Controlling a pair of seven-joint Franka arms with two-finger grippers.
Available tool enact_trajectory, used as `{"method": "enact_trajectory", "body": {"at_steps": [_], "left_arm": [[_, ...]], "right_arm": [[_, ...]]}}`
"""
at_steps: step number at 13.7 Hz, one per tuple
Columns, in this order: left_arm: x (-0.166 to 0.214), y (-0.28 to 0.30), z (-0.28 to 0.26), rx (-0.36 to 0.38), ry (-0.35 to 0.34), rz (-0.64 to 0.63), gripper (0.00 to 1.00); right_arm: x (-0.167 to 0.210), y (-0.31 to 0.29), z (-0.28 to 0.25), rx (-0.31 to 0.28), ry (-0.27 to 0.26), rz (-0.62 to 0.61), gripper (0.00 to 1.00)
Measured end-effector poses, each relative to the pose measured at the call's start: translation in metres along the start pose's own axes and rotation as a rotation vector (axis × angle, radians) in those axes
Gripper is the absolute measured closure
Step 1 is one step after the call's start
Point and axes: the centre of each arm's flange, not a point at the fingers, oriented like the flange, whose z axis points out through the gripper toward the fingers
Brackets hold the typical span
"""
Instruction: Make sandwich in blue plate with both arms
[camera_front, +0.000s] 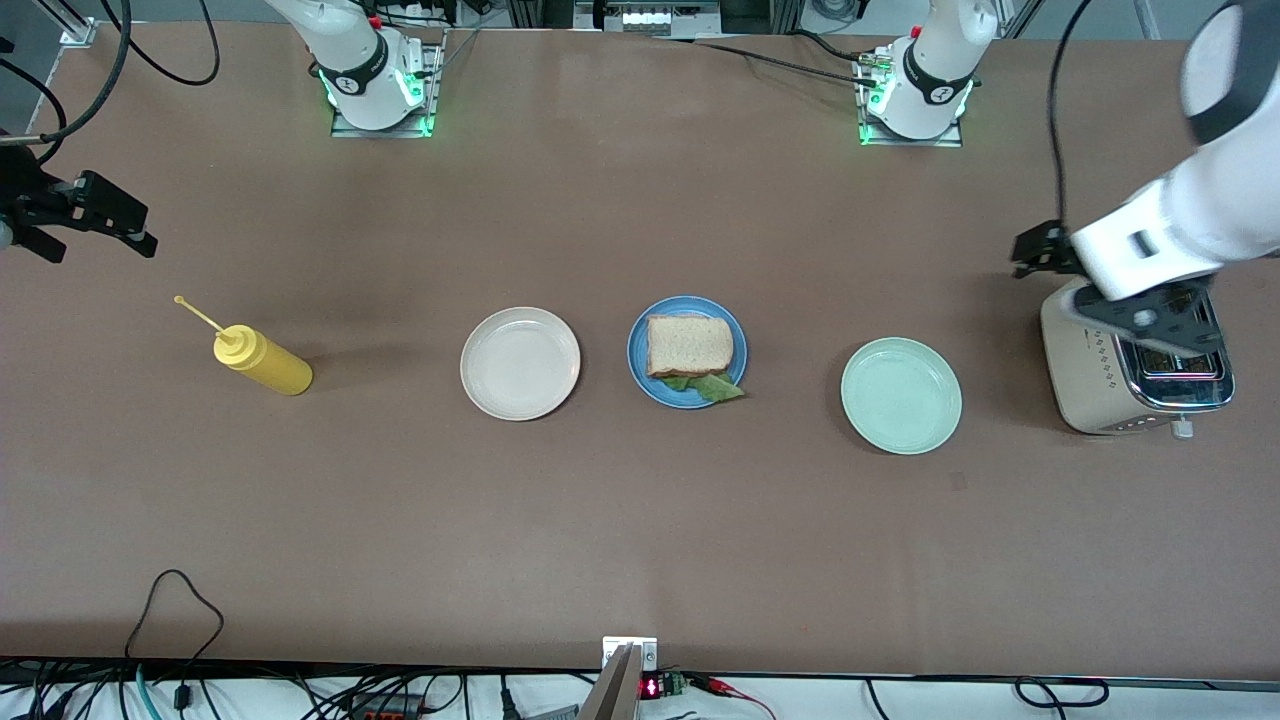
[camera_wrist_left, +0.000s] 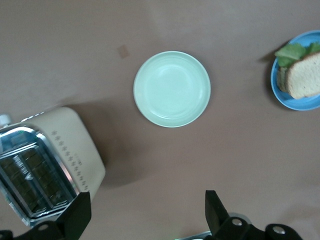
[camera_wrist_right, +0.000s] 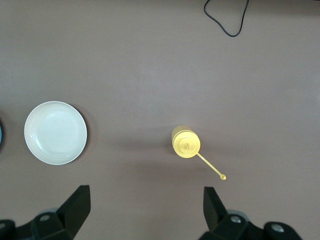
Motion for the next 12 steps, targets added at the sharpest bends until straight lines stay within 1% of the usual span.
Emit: {"method": "enact_trajectory", "body": {"at_steps": [1, 3, 4, 7, 12], "left_arm": [[-0.006, -0.004, -0.006, 0.006, 0.031, -0.033, 0.00], [-0.017, 0.000, -0.014, 0.024, 0.127, -0.068, 0.00], [-0.025, 0.004, -0.016, 0.029, 0.155, -0.086, 0.00], [-0.049, 0.009, -0.017, 0.030, 0.169, -0.143, 0.00], [-0.051, 0.009, -0.011, 0.026, 0.148, -0.158, 0.00]], "right_arm": [[0.000, 0.000, 0.000, 0.000, 0.000, 0.000, 0.00], [0.000, 0.000, 0.000, 0.000, 0.000, 0.000, 0.00], [0.000, 0.000, 0.000, 0.000, 0.000, 0.000, 0.00], [0.000, 0.000, 0.000, 0.000, 0.000, 0.000, 0.00], [0.000, 0.000, 0.000, 0.000, 0.000, 0.000, 0.00]]}}
